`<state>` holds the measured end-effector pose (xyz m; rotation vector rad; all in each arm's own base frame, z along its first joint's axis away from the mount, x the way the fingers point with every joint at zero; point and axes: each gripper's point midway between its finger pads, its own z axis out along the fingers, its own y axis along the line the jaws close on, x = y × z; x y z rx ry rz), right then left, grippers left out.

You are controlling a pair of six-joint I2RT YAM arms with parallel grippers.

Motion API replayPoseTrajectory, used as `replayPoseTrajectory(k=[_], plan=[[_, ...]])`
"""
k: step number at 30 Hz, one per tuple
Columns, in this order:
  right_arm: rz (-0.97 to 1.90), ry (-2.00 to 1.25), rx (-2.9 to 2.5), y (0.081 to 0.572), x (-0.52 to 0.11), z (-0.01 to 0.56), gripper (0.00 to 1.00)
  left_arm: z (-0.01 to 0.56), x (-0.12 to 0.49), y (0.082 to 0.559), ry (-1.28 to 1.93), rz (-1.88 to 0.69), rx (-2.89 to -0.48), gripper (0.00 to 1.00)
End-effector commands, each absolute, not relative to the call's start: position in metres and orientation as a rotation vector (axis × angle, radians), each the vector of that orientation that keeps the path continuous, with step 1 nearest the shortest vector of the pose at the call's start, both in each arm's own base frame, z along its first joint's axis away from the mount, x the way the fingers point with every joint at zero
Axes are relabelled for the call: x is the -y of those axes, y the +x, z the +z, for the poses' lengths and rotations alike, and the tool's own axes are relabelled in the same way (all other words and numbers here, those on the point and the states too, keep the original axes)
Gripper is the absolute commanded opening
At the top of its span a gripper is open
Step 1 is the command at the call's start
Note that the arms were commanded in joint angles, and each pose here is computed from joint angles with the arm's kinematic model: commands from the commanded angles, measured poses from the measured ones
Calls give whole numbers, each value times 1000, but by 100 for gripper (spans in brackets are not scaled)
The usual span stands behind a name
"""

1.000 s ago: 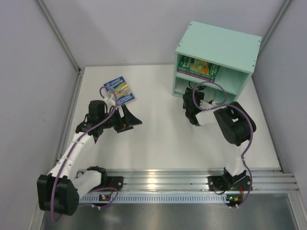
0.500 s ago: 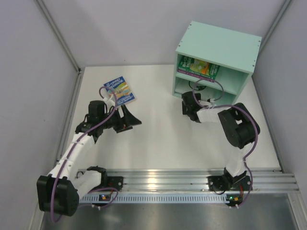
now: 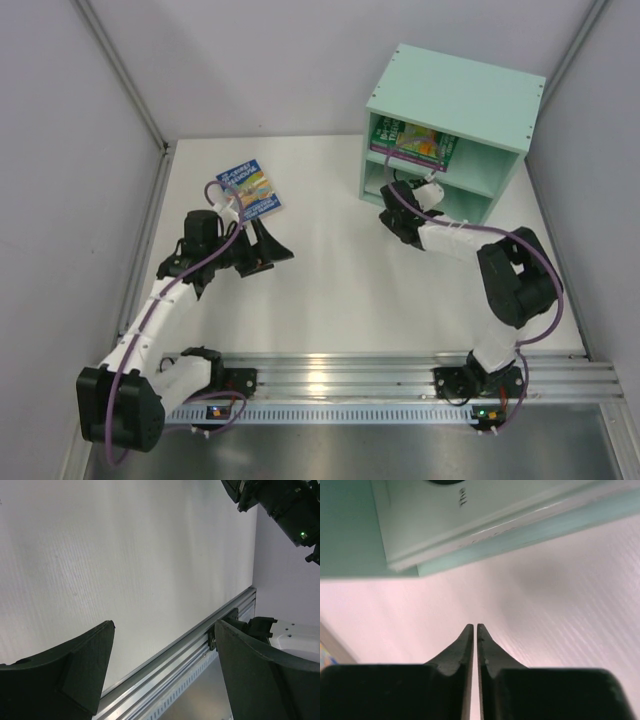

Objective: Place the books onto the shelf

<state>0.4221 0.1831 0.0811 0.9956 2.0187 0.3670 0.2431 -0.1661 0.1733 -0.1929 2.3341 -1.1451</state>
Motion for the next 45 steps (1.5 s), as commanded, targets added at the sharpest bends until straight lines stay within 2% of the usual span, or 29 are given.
replayPoseTrajectory(k=[1, 6, 18, 24, 36, 45], plan=[[219, 445, -2167, 416, -197, 112, 0, 193, 161, 254, -154, -1088, -2242, 86], [109, -127, -2288, 420, -213, 118, 0, 193, 153, 262, -171, -1014, -2222, 86], [-277, -833, -2120, 446, -188, 113, 0, 173, 143, 271, -224, -931, -2192, 86], [-302, -991, -2007, 454, -189, 99, 0, 171, 144, 272, -228, -940, -2197, 85], [-433, -993, -2000, 483, -172, 87, 0, 170, 143, 272, -228, -925, -2197, 85], [-493, -961, -1959, 496, -166, 100, 0, 164, 142, 272, -232, -917, -2212, 85]])
